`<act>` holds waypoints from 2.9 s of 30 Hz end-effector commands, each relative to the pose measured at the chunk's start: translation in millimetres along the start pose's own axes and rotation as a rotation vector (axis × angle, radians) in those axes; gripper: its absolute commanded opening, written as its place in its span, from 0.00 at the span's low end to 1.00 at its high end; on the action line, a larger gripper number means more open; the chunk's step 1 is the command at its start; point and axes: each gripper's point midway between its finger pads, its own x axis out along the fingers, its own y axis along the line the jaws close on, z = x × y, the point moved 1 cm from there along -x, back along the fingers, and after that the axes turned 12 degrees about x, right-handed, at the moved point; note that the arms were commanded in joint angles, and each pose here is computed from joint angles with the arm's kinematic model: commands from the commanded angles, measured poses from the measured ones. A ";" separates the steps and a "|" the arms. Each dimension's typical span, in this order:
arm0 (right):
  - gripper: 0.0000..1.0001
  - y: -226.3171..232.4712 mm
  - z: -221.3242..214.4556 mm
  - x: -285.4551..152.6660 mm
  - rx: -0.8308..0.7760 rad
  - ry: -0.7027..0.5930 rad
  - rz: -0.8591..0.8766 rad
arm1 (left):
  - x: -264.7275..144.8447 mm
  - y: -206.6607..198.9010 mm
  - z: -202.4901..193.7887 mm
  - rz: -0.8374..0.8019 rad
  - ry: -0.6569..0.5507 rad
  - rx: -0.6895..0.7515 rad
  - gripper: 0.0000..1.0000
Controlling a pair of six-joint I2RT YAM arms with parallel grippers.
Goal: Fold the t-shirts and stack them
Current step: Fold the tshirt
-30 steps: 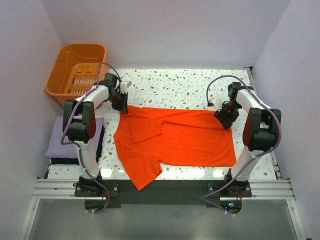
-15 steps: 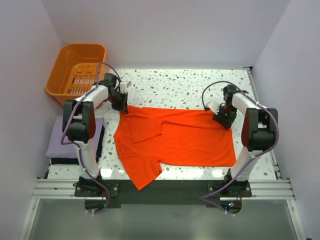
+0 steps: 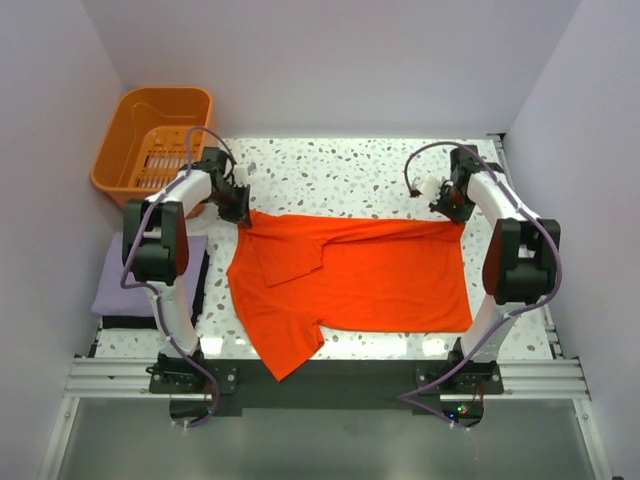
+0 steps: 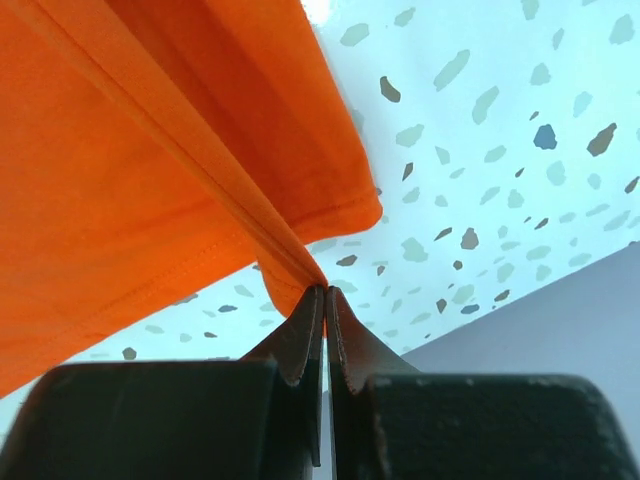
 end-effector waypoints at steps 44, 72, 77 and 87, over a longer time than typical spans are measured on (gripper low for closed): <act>0.00 33.9 -31.6 27.5 -0.054 0.071 0.026 | -43.2 5.1 -12.0 0.073 -0.035 0.054 0.33; 0.00 35.5 -21.1 29.8 -0.055 0.085 0.044 | -6.1 -133.0 -110.6 0.005 0.250 0.998 0.39; 0.00 35.8 -22.0 31.2 -0.054 0.088 0.047 | -2.0 -130.1 -120.2 0.001 0.292 1.005 0.39; 0.00 34.5 -19.5 32.1 -0.043 0.089 0.050 | -1.2 -123.7 -122.5 0.031 0.318 1.008 0.33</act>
